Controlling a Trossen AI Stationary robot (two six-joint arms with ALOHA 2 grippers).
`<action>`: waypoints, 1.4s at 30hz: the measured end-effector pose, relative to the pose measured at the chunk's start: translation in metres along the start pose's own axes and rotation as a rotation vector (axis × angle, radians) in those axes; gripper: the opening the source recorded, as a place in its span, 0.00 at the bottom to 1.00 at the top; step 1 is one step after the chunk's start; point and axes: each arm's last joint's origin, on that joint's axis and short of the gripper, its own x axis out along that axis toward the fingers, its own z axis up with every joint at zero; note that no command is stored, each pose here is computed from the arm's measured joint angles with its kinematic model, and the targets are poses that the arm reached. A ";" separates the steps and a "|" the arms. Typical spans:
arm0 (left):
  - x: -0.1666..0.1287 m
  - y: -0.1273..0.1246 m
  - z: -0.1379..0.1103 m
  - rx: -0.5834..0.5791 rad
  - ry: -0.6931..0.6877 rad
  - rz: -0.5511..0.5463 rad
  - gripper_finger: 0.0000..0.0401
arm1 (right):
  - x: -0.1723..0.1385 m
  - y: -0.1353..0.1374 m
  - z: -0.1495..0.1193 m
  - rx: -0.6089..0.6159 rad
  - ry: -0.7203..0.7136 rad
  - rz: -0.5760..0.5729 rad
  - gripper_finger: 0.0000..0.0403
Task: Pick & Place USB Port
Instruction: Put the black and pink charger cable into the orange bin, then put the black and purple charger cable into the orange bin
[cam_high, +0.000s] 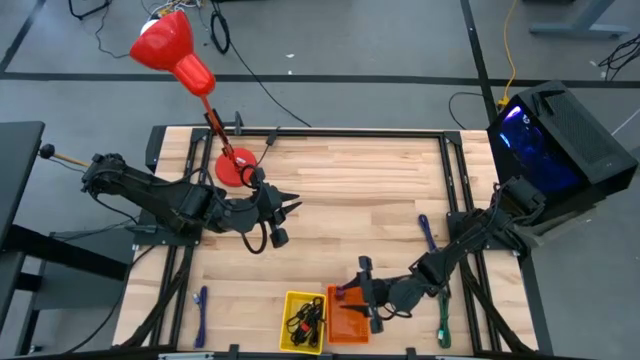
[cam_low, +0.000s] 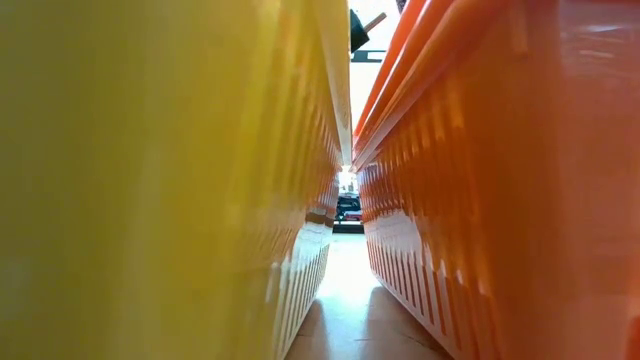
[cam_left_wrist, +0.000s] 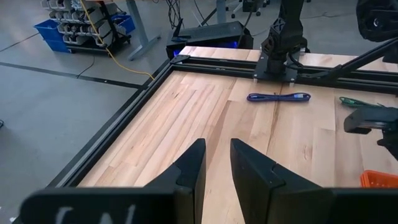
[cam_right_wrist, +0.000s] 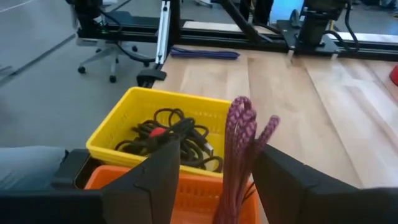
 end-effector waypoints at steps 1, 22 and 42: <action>0.000 0.000 0.000 0.000 0.000 0.000 0.19 | 0.000 0.001 0.000 -0.003 0.002 -0.001 0.49; 0.000 0.000 -0.001 -0.008 0.011 0.003 0.19 | -0.007 0.012 -0.005 0.000 0.019 0.029 0.49; 0.017 -0.015 -0.016 0.033 0.100 -0.039 0.19 | -0.110 -0.060 -0.022 0.176 0.485 -0.664 0.49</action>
